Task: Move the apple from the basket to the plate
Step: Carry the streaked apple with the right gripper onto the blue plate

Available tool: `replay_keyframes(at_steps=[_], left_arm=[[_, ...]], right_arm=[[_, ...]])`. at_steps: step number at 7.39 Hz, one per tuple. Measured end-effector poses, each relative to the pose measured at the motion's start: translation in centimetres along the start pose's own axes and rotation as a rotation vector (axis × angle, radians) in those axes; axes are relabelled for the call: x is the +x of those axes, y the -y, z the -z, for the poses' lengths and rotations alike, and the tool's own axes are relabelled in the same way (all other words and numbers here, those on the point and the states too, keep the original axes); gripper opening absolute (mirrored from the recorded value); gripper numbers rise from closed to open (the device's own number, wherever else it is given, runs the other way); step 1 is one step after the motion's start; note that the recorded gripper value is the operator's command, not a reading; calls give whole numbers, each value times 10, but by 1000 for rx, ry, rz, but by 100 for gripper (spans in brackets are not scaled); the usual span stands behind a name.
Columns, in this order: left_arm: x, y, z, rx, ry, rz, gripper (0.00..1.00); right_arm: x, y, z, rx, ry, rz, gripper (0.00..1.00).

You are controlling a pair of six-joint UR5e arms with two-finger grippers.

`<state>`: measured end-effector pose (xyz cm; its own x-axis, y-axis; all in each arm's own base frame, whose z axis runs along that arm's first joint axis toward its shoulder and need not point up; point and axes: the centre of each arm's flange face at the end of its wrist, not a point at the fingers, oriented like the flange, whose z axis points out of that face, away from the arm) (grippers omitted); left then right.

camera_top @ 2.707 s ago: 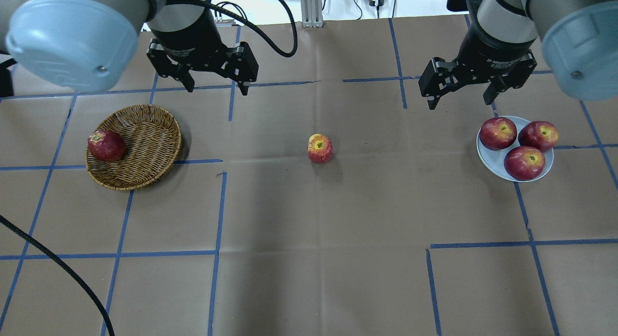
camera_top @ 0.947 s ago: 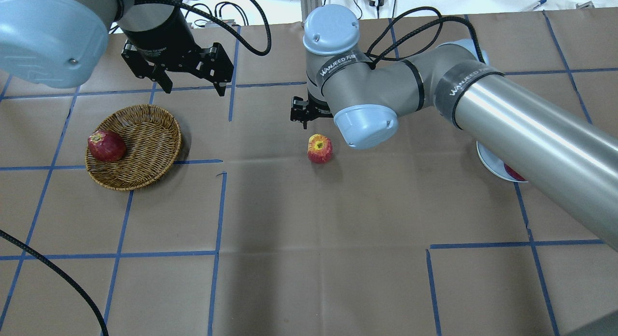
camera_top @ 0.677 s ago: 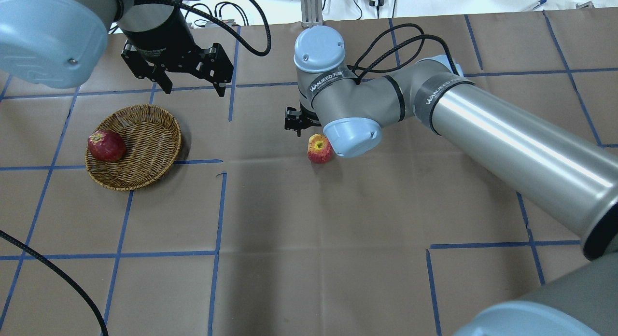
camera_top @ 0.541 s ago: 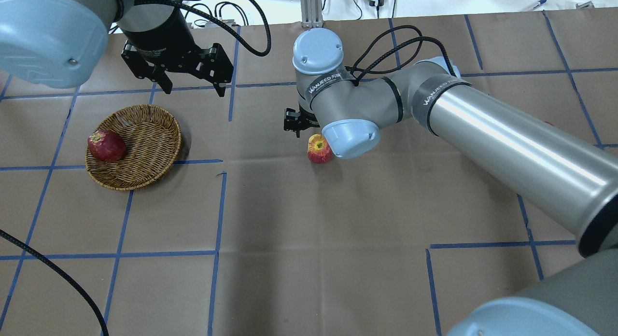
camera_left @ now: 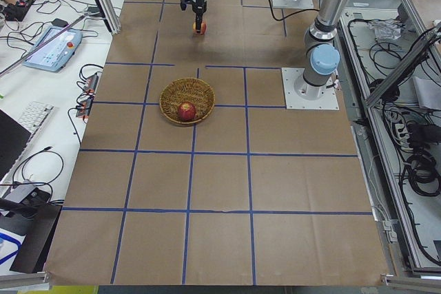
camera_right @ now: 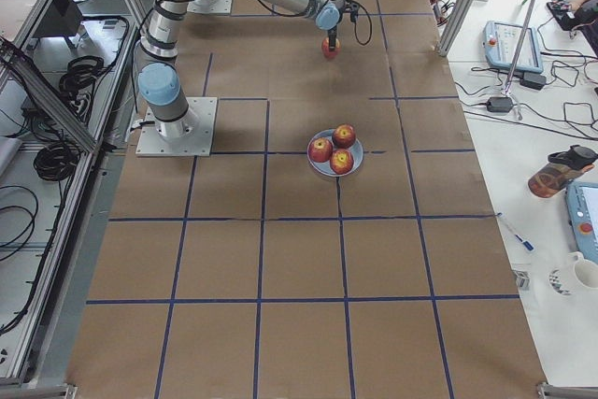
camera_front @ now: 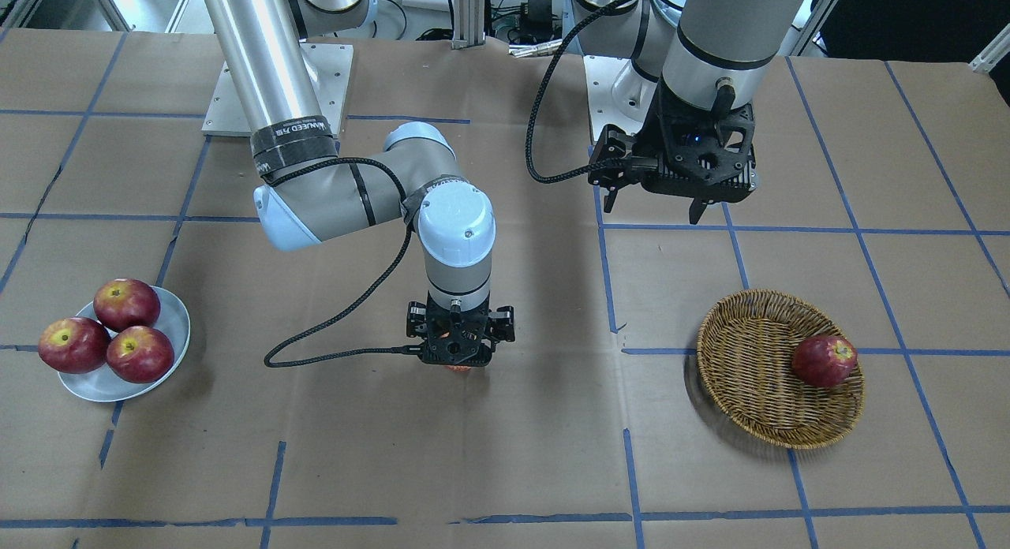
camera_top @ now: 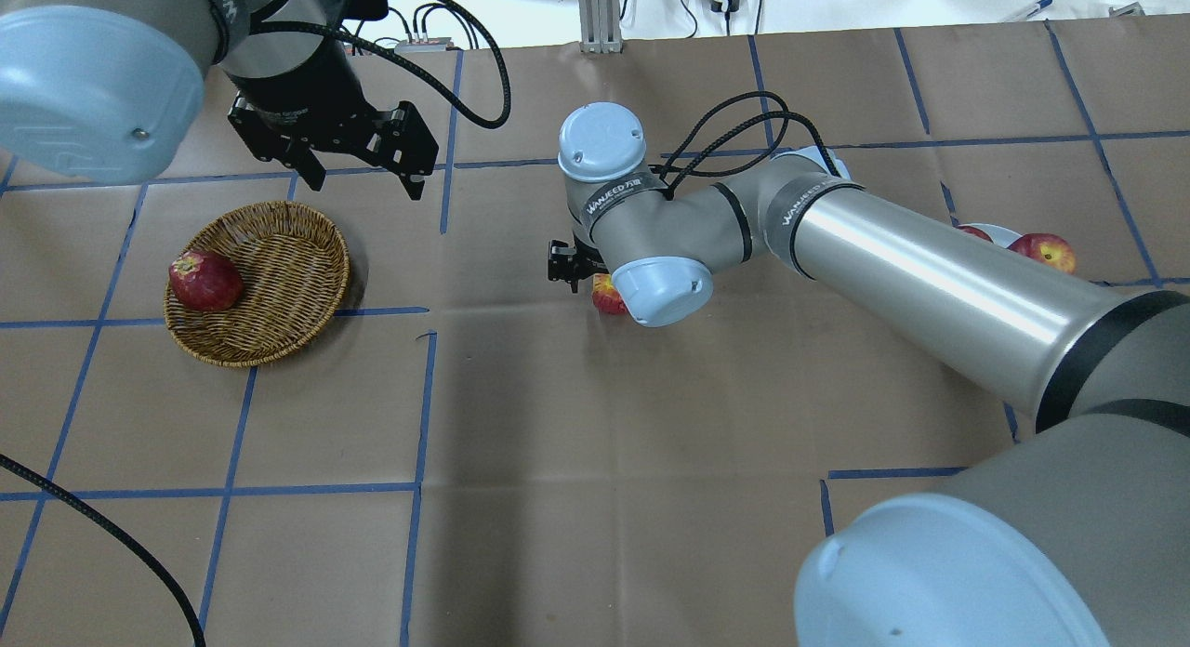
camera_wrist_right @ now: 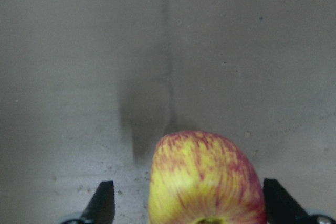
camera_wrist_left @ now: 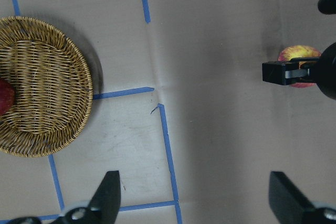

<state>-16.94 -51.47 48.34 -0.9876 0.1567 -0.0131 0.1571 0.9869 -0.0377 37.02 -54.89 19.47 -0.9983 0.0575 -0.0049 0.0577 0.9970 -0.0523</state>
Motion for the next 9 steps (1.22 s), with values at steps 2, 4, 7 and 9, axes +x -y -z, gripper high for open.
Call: replay_keyframes(at_steps=[2,4,7,9], left_arm=[[-3,0,0,2,0,-13,99],[-4,1,0,4,1,-20,99],[-9,3,0,10,2,-12,99],[-10,3,0,11,2,-9,99]], right_arm=[[4,0,-8,-5,-20,-1,55],[8,3,-5,3,-27,0,46],[28,18,36,67,-26,-8,46],[92,35,89,86,-47,1,46]])
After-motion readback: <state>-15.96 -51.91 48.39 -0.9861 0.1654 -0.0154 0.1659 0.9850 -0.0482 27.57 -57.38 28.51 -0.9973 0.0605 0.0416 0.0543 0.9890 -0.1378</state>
